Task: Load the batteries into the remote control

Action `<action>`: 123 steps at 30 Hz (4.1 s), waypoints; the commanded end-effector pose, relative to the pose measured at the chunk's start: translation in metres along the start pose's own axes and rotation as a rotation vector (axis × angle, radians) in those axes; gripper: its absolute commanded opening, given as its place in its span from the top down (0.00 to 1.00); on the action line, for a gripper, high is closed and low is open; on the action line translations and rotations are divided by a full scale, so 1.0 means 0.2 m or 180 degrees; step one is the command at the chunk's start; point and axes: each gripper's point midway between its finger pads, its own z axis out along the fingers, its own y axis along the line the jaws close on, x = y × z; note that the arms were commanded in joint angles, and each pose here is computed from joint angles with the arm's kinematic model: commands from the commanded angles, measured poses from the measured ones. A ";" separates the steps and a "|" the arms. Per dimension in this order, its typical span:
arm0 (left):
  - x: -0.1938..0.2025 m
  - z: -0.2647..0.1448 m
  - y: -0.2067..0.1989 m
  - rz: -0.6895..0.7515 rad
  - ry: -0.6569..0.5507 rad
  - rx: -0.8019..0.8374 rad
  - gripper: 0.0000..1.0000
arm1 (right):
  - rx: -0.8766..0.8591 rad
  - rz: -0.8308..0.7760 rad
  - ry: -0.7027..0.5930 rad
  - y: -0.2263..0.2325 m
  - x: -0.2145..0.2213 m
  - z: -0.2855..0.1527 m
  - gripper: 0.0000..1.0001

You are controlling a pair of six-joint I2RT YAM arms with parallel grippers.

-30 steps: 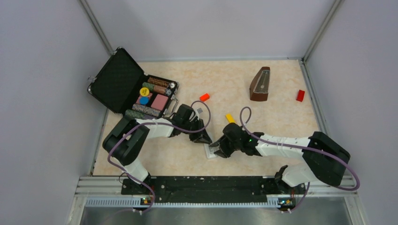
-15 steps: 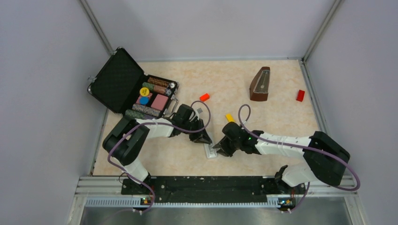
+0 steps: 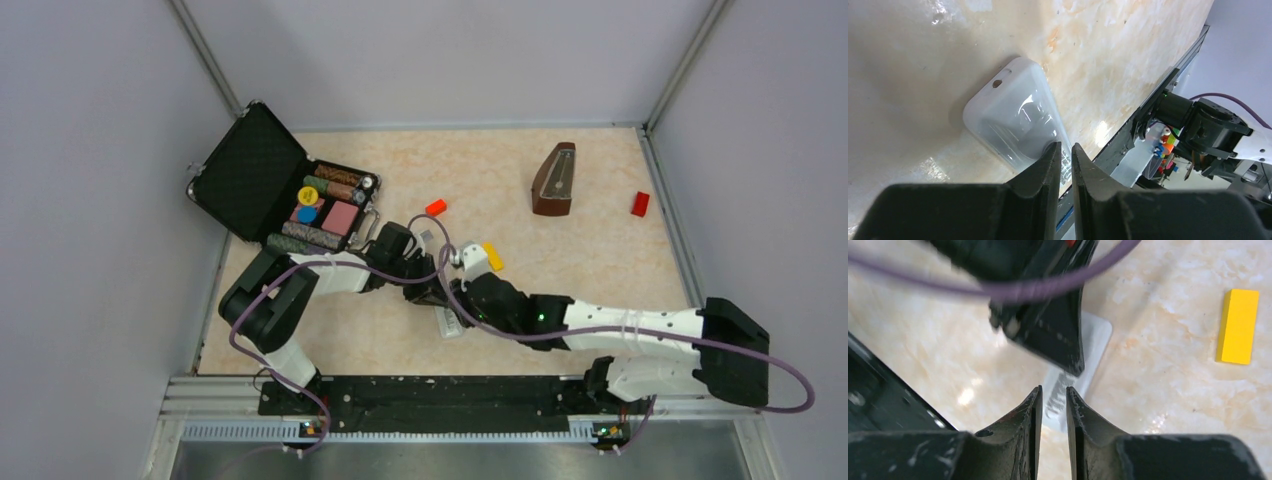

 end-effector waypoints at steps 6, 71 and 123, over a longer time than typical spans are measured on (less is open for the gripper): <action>0.05 0.05 0.30 0.0211 0.0004 -0.0633 0.80 | -0.0115 -0.1348 -0.0744 -0.03 0.13 -0.05 0.82; 0.05 0.05 0.42 0.0332 -0.0046 -0.0895 0.87 | 0.0554 -0.0863 -0.0450 -0.07 0.42 0.07 0.76; 0.09 0.06 0.47 0.0272 -0.0040 -0.0926 1.00 | 0.0683 -0.0292 0.0886 -0.25 0.78 0.30 1.00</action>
